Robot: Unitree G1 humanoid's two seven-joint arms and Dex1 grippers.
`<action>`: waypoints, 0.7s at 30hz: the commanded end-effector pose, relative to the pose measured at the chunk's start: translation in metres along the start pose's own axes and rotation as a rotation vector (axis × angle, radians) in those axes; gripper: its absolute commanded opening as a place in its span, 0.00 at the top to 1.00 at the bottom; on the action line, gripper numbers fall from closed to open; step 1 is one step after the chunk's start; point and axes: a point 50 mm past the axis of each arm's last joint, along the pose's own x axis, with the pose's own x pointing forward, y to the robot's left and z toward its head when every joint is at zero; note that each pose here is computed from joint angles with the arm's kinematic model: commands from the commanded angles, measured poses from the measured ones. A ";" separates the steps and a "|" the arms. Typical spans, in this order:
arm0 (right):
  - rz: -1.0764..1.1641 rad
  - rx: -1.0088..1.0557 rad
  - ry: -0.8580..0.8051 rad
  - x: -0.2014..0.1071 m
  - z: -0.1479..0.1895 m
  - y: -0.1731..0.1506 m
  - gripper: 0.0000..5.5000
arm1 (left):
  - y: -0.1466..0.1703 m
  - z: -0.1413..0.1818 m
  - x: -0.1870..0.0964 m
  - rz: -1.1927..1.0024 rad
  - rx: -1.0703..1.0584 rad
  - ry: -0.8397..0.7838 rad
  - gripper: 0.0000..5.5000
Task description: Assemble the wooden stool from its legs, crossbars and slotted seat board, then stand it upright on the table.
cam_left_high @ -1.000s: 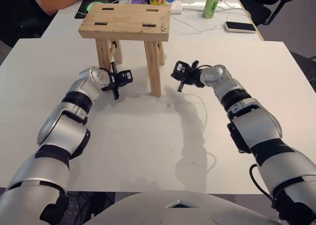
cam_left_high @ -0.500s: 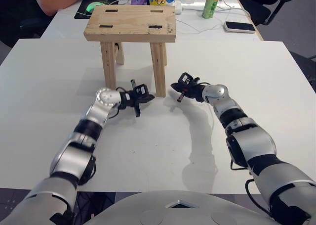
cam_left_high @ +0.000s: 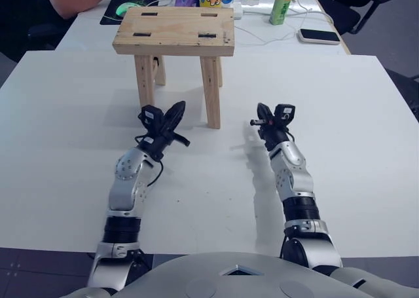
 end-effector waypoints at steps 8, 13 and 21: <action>-0.094 -0.181 -0.002 0.019 0.016 0.011 1.00 | -0.016 -0.012 0.010 0.031 0.055 0.022 1.00; -0.012 -0.184 -0.029 0.018 0.019 0.017 1.00 | -0.005 -0.011 0.015 0.138 0.127 0.022 1.00; 0.031 -0.204 -0.030 0.018 0.019 0.023 1.00 | 0.000 -0.009 0.017 0.186 0.155 0.002 1.00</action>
